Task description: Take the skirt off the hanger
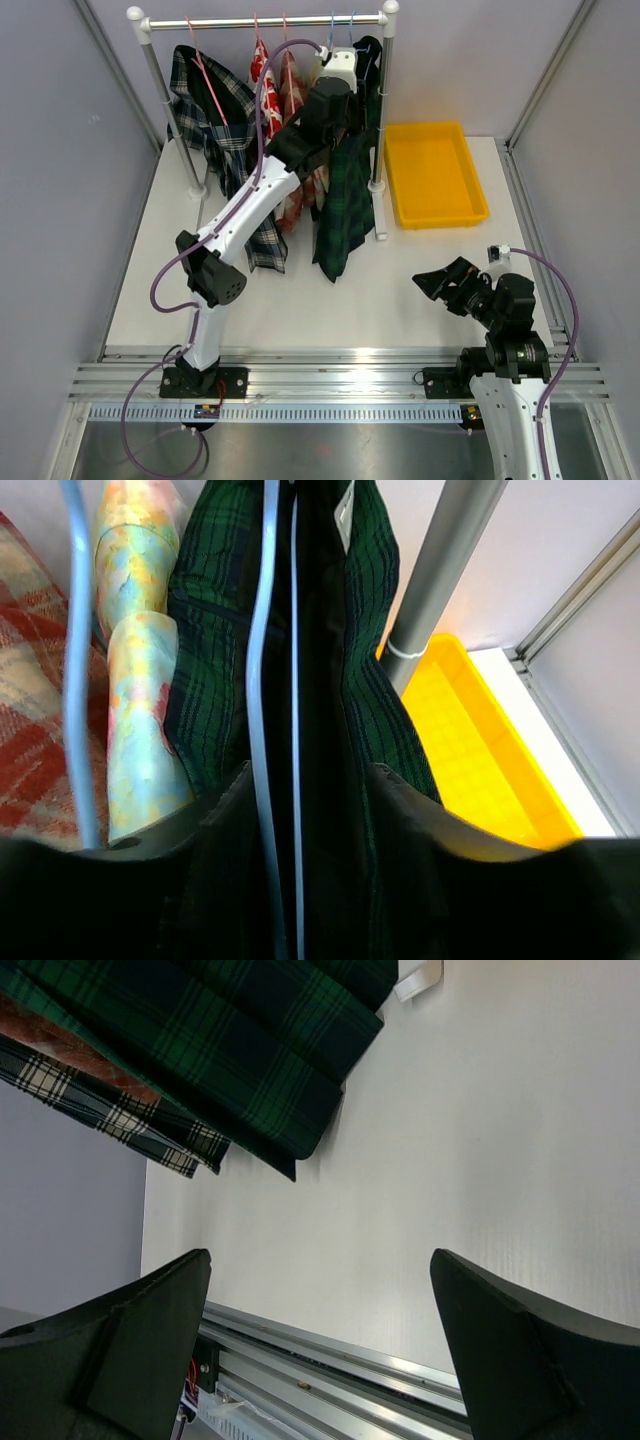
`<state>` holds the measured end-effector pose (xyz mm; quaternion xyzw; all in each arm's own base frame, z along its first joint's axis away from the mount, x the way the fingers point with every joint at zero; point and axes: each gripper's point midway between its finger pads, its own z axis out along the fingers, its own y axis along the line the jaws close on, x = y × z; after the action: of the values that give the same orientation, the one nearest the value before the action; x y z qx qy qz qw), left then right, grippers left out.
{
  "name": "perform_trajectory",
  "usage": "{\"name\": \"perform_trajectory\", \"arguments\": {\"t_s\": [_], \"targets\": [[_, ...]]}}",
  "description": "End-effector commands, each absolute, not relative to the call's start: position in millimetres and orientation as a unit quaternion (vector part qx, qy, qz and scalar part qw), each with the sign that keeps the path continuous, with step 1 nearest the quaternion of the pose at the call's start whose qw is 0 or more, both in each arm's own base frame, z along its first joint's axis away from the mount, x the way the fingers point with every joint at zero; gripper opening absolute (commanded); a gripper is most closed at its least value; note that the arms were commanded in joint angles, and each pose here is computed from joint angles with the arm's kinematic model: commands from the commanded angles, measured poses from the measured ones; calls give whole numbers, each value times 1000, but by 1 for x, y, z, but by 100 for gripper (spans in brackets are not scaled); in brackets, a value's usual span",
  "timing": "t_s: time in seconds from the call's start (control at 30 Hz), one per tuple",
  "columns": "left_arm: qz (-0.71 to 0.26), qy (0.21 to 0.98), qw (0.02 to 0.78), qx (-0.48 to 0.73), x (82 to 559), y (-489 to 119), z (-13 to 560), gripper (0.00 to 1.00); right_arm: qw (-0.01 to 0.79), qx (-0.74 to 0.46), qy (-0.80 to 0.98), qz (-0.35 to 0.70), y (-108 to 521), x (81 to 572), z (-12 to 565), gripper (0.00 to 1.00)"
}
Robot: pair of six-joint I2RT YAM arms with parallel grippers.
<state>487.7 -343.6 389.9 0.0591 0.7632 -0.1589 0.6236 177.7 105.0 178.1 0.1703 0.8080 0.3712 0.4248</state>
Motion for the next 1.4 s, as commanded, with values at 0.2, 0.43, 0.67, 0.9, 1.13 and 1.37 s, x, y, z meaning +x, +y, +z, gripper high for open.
{"name": "perform_trajectory", "arguments": {"t_s": [0.2, 0.43, 0.67, 0.9, 1.13, 1.37], "targets": [[-193, 702, 685, 37, 483, -323, 470, 0, 454, 153, 792, 379, 106, 186, 193, 99], [-201, 675, 708, 52, 464, -313, 506, 0, 503, 96, 756, 407, 115, 193, 248, 99], [-201, 636, 745, 10, 436, -286, 558, 0, 512, 61, 771, 374, 111, 229, 306, 99], [-230, 597, 767, -55, 418, -266, 597, 0, 532, 40, 748, 396, 118, 259, 387, 98], [-269, 586, 760, -86, 410, -266, 602, 0, 524, 4, 767, 369, 170, 276, 415, 97], [-281, 599, 743, -94, 408, -280, 586, 0, 508, -84, 789, 335, 263, 249, 418, 95]]}}
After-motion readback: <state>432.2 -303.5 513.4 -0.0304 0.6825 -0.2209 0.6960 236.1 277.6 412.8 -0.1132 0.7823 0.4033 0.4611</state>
